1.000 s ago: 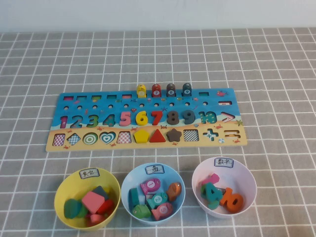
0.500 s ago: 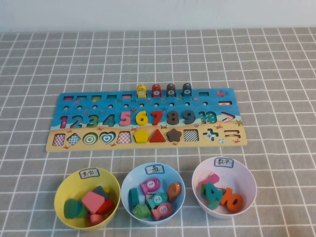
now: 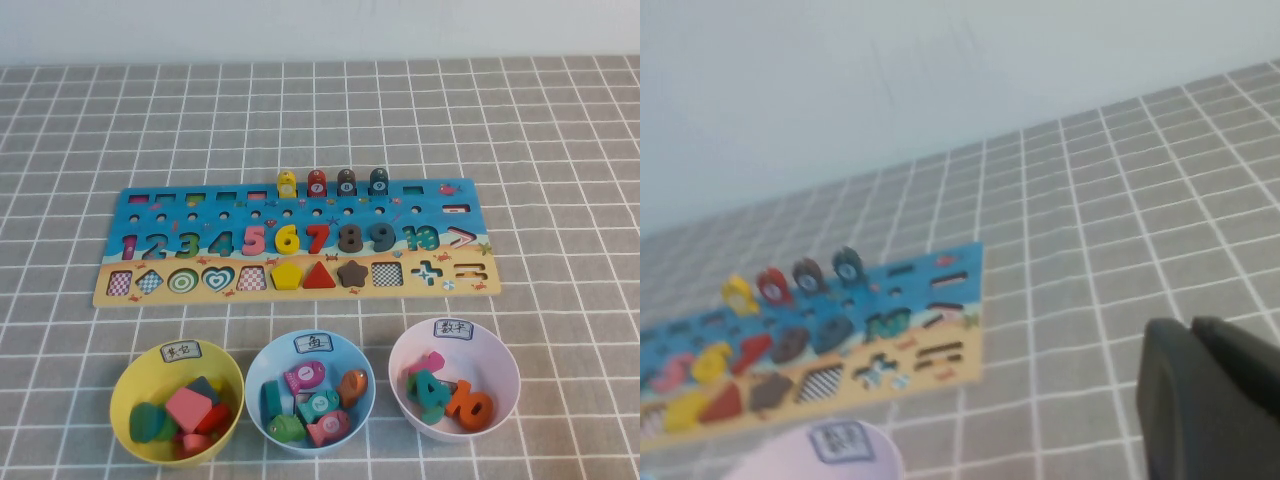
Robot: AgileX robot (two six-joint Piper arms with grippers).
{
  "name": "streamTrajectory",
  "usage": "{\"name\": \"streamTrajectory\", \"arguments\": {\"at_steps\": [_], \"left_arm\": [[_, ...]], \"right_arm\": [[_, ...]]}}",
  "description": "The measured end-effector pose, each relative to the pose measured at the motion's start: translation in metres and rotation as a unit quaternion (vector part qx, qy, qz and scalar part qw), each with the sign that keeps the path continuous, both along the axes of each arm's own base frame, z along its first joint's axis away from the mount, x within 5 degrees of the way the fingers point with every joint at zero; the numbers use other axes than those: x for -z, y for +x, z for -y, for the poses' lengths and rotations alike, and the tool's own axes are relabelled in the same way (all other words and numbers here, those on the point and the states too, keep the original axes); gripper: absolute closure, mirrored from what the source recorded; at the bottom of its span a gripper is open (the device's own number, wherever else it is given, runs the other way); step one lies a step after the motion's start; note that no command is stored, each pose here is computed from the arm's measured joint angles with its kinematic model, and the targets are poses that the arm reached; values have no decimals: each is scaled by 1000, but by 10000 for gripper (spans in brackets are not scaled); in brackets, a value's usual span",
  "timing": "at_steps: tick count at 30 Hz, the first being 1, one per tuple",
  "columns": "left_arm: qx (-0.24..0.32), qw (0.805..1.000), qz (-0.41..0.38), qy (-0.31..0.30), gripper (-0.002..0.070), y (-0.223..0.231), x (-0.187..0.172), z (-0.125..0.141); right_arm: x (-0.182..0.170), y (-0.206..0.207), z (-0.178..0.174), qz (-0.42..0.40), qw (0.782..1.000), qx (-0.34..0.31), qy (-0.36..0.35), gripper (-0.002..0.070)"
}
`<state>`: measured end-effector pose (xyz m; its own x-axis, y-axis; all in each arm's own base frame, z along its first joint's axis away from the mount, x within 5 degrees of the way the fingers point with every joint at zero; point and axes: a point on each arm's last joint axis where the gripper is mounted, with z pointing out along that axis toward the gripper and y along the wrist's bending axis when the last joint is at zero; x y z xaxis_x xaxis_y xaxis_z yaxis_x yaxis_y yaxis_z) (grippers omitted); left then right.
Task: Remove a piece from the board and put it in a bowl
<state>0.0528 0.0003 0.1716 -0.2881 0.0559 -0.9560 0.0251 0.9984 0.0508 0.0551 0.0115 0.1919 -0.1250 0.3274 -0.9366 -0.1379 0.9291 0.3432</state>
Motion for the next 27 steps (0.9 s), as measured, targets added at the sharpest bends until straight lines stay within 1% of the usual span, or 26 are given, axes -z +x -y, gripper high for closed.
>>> {"name": "streamTrajectory", "arguments": {"at_steps": [4, 8, 13, 15, 17, 19, 23, 27], "left_arm": [[0, 1000, 0, 0, 678, 0, 0, 0], [0, 1000, 0, 0, 678, 0, 0, 0], [0, 1000, 0, 0, 678, 0, 0, 0], [0, 1000, 0, 0, 678, 0, 0, 0], [0, 1000, 0, 0, 678, 0, 0, 0], [0, 1000, 0, 0, 678, 0, 0, 0], [0, 1000, 0, 0, 678, 0, 0, 0], [0, 1000, 0, 0, 678, 0, 0, 0]], "right_arm": [[-2, 0, -1, 0, 998, -2, 55, 695], [-2, 0, -1, 0, 998, -2, 70, 695], [-3, 0, -2, -3, 994, -3, 105, 695], [-3, 0, -2, -7, 991, -5, 134, 695], [-2, -1, -4, -19, 989, -12, 149, 695], [-4, -2, -7, -39, 987, -29, 152, 695], [-23, -1, -15, -98, 983, -63, 142, 695], [-46, 9, -22, -172, 975, -88, 107, 695]]}}
